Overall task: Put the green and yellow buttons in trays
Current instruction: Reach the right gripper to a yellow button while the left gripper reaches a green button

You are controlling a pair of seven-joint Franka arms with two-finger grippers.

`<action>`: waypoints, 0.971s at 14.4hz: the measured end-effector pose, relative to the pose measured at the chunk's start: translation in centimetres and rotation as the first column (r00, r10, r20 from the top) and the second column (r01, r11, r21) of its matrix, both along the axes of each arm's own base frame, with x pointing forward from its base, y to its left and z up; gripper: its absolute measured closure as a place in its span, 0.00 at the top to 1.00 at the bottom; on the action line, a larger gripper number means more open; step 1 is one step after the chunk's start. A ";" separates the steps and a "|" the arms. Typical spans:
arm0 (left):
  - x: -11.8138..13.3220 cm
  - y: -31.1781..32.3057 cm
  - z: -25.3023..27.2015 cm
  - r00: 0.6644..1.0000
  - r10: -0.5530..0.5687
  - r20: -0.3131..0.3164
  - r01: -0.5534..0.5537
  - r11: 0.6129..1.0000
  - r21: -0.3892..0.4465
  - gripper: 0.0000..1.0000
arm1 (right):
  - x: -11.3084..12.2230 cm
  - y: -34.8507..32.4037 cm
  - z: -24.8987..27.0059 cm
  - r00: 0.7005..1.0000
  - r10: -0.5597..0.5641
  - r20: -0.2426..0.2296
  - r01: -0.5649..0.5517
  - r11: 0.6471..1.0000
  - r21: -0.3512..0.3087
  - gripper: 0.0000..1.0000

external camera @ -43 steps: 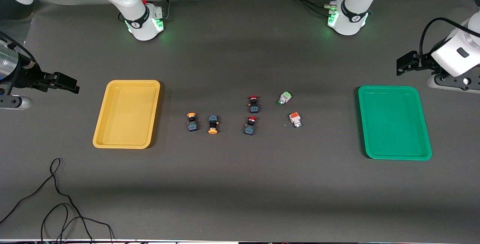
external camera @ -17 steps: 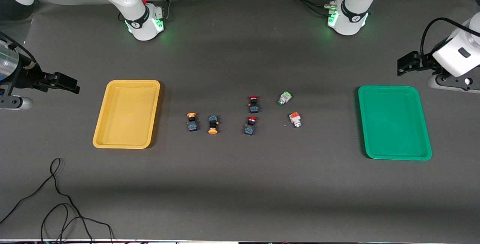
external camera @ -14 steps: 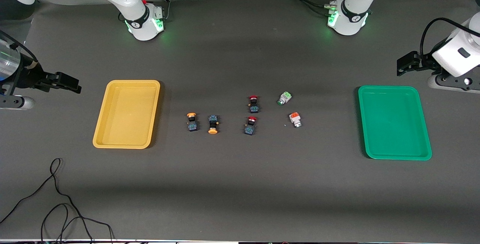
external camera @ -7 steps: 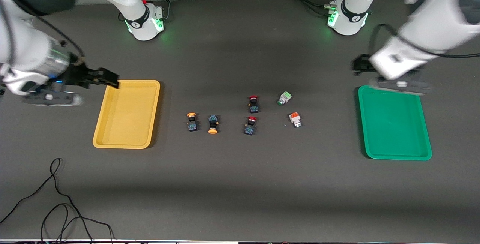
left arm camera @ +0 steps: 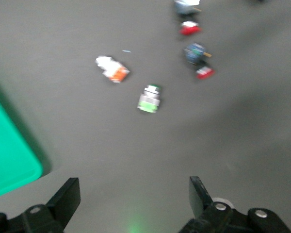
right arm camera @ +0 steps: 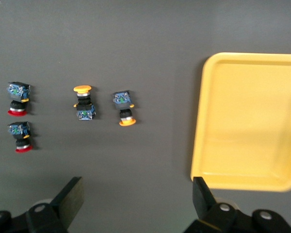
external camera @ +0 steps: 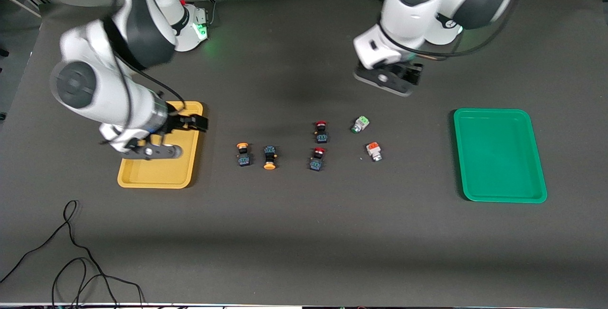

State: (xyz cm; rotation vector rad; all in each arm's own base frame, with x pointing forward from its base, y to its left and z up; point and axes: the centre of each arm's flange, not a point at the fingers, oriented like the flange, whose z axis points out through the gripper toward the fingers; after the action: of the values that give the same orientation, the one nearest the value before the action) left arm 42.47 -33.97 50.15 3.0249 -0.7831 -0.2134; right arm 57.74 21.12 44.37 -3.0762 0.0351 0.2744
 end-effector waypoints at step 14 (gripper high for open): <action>-1.6 0.4 -23.3 0.998 -0.055 0.029 0.056 0.996 -0.064 1.00 | -2.6 6.4 -25.5 0.995 0.068 0.068 -0.063 0.996 -0.065 1.00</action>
State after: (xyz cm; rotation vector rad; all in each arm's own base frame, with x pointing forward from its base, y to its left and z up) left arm 40.88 -33.54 26.86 2.9537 -0.8591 -0.1448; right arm 55.14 27.53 18.90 -3.1507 -0.0616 0.1718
